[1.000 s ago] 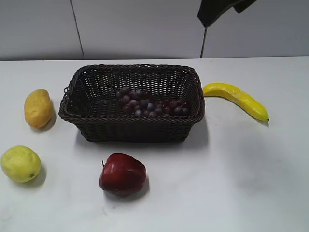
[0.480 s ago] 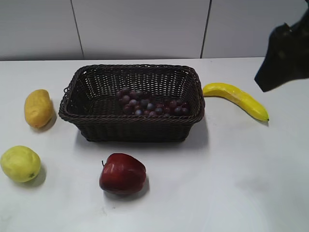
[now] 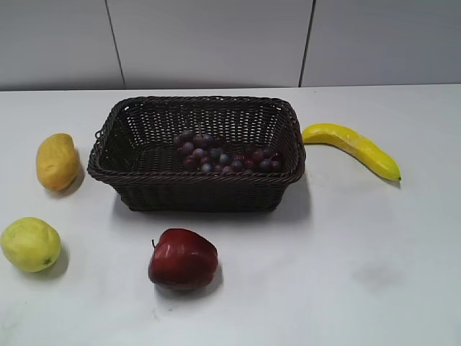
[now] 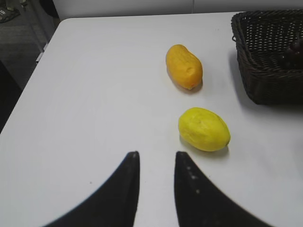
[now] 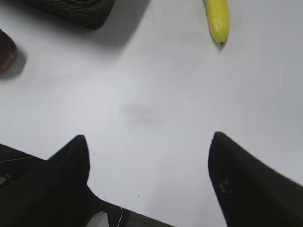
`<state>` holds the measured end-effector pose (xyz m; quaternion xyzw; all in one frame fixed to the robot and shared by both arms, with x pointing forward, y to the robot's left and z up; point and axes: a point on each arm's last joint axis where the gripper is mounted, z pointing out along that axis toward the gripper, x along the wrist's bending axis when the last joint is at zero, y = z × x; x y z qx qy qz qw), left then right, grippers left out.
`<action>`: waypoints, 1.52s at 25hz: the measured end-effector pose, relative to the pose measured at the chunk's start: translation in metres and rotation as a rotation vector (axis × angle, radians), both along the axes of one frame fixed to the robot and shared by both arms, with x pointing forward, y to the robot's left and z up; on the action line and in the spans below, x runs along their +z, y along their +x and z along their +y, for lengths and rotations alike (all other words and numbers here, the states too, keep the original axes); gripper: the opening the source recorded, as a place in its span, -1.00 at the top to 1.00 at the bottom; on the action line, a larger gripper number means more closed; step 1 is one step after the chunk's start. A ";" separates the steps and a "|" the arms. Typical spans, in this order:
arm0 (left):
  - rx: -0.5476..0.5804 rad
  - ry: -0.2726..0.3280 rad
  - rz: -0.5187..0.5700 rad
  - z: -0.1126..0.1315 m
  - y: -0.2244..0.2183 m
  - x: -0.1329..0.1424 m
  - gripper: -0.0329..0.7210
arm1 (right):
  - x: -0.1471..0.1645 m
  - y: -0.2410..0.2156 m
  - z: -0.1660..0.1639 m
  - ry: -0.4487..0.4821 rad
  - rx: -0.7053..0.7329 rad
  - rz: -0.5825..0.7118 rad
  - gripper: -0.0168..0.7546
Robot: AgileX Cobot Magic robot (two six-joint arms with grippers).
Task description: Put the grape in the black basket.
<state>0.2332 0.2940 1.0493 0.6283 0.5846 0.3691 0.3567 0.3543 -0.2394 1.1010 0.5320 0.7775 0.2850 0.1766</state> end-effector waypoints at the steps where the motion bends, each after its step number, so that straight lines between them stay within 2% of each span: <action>1: 0.000 0.000 0.000 0.000 0.000 0.000 0.30 | -0.002 -0.006 -0.006 0.011 -0.023 -0.013 -0.57; 8: 0.000 0.000 0.000 0.000 0.000 0.000 0.30 | -0.013 -0.050 -0.048 0.070 -0.266 -0.164 -0.57; 14: 0.000 0.000 0.000 0.000 0.000 0.000 0.30 | -0.025 -0.091 -0.063 0.085 -0.398 -0.266 -0.57; 25: 0.000 0.000 0.000 0.000 0.000 0.000 0.30 | -0.048 -0.122 -0.058 0.102 -0.305 -0.399 -0.57; 38: 0.000 0.000 -0.001 0.000 0.000 0.000 0.30 | -0.048 -0.120 -0.058 0.107 -0.304 -0.414 -0.57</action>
